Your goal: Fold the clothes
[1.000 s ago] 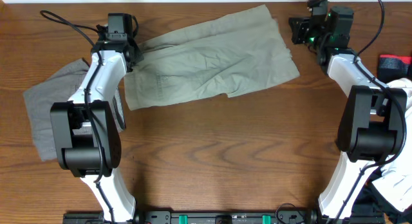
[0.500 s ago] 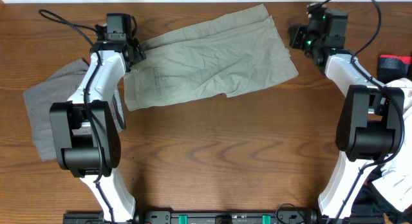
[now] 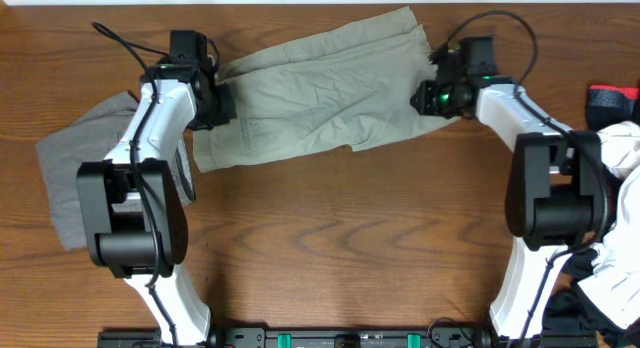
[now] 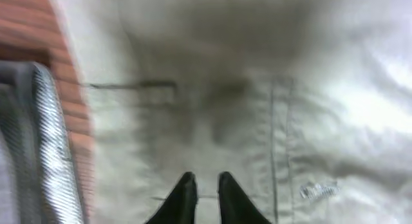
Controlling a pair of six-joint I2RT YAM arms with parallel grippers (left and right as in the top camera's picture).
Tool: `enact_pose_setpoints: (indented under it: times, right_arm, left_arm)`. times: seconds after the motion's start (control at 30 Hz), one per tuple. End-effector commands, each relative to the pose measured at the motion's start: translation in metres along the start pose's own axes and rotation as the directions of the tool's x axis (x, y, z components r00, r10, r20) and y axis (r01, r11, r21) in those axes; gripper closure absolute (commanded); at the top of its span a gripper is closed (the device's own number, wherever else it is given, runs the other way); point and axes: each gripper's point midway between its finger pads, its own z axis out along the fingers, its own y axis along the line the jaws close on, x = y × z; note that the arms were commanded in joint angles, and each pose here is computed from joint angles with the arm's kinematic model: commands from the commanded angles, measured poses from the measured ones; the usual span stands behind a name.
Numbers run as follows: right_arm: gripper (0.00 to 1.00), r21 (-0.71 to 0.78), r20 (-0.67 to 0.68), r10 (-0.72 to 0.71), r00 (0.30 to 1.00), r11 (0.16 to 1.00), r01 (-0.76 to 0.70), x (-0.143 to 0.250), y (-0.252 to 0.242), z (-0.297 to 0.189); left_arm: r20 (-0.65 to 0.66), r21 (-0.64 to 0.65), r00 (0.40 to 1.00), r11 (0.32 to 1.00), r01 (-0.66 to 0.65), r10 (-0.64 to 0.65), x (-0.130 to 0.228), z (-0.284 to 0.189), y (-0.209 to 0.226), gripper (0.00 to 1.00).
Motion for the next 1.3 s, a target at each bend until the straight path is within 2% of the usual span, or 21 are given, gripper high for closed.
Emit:
enact_pose_setpoints:
  times: [0.0, 0.1, 0.4, 0.57, 0.73, 0.9, 1.0, 1.1, 1.13, 1.2, 1.27]
  right_arm:
    - [0.91, 0.154, -0.048, 0.076, 0.996, 0.986, -0.068, 0.018, -0.033, 0.014]
    - [0.98, 0.262, -0.115, 0.199, 0.973, 0.951, -0.163, 0.048, -0.053, 0.019]
    - [0.98, 0.357, -0.363, 0.337, 0.868, 0.911, -0.205, 0.144, -0.062, 0.009]
    - [0.98, 0.304, -0.461, 0.303, 0.834, 0.937, -0.172, 0.181, -0.039, -0.011]
    - [0.98, 0.268, -0.441, 0.232, 0.867, 0.956, -0.120, 0.200, -0.010, -0.038]
    - [0.98, 0.192, -0.281, 0.089, 0.955, 0.981, -0.035, 0.185, 0.027, -0.078]
    - [0.97, 0.199, -0.079, 0.069, 0.995, 0.979, -0.052, 0.149, 0.037, -0.115]
    - [0.79, 0.172, 0.156, 0.068, 0.985, 0.980, -0.095, 0.102, 0.040, -0.154]
    - [0.69, 0.159, 0.235, 0.071, 0.969, 0.981, -0.111, 0.084, 0.037, -0.167]
    - [0.53, 0.154, 0.319, 0.088, 0.944, 0.978, -0.143, 0.065, 0.025, -0.180]
    - [0.47, 0.165, 0.367, 0.117, 0.923, 0.968, -0.189, 0.053, 0.006, -0.186]
  left_arm:
    - [-0.051, 0.048, 0.997, 0.998, -0.051, 0.054, 0.014, 0.006, -0.014, 0.87]
    - [-0.079, 0.047, 0.994, 0.997, -0.066, 0.069, 0.023, 0.004, -0.017, 0.88]
    - [-0.152, 0.042, 0.982, 0.993, -0.110, 0.115, 0.043, -0.006, -0.017, 0.88]
    - [-0.143, 0.046, 0.981, 0.991, -0.129, 0.134, 0.043, -0.015, -0.017, 0.88]
    - [-0.116, 0.050, 0.984, 0.990, -0.131, 0.136, 0.040, -0.028, -0.019, 0.86]
    - [-0.101, 0.051, 0.985, 0.990, -0.133, 0.138, 0.041, -0.046, -0.020, 0.85]
    - [-0.089, 0.053, 0.986, 0.990, -0.134, 0.138, 0.042, -0.059, -0.020, 0.84]
    - [-0.066, 0.056, 0.988, 0.989, -0.137, 0.141, 0.040, -0.066, -0.021, 0.83]
    - [-0.063, 0.056, 0.988, 0.989, -0.137, 0.141, 0.039, -0.067, -0.021, 0.83]
    - [-0.064, 0.057, 0.988, 0.989, -0.138, 0.141, 0.040, -0.067, -0.022, 0.75]
    - [-0.065, 0.057, 0.988, 0.989, -0.138, 0.142, 0.040, -0.067, -0.022, 0.70]
